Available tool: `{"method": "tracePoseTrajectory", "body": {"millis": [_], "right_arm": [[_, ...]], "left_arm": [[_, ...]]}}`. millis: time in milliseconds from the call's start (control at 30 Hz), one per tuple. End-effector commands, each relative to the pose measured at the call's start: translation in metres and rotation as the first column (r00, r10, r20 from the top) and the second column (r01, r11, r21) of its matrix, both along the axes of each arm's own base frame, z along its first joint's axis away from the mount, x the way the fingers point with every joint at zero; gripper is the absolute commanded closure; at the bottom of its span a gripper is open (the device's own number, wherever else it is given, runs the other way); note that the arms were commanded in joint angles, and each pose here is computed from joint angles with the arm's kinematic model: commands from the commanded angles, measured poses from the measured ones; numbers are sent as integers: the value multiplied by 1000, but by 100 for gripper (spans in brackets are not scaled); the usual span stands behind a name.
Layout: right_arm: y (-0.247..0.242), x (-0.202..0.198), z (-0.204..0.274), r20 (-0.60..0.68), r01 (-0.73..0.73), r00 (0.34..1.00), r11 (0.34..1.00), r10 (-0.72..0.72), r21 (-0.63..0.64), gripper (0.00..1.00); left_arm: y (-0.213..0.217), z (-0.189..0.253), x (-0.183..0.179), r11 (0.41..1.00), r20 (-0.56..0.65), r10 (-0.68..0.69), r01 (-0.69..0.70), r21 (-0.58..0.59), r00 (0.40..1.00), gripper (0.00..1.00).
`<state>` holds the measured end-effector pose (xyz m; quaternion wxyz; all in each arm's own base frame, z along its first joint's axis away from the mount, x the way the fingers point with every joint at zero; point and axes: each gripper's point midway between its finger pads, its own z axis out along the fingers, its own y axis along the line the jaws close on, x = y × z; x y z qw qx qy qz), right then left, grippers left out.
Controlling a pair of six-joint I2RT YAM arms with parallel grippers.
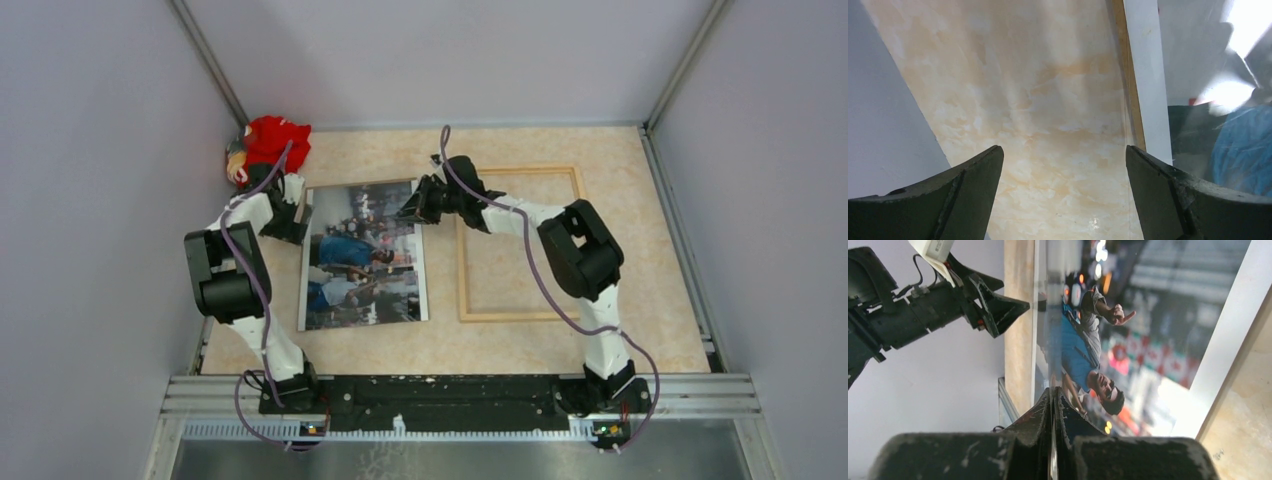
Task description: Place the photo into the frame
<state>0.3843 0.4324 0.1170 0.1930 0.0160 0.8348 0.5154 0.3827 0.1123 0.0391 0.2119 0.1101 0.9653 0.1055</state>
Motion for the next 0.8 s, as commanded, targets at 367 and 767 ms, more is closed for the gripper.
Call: {"method": "tracePoseTrajectory", "body": {"millis": [367,767], "right_arm": [[-171,6,95,87,20,996,995,-11,-102,100],[-355,-5,52,137,292,951,654,-278,-698,100]], "left_arm": [[-51,81,36,987,139,-152,157,-29,979,2],[-237,66,67,887,103,-435,445,-124,895,2]]}}
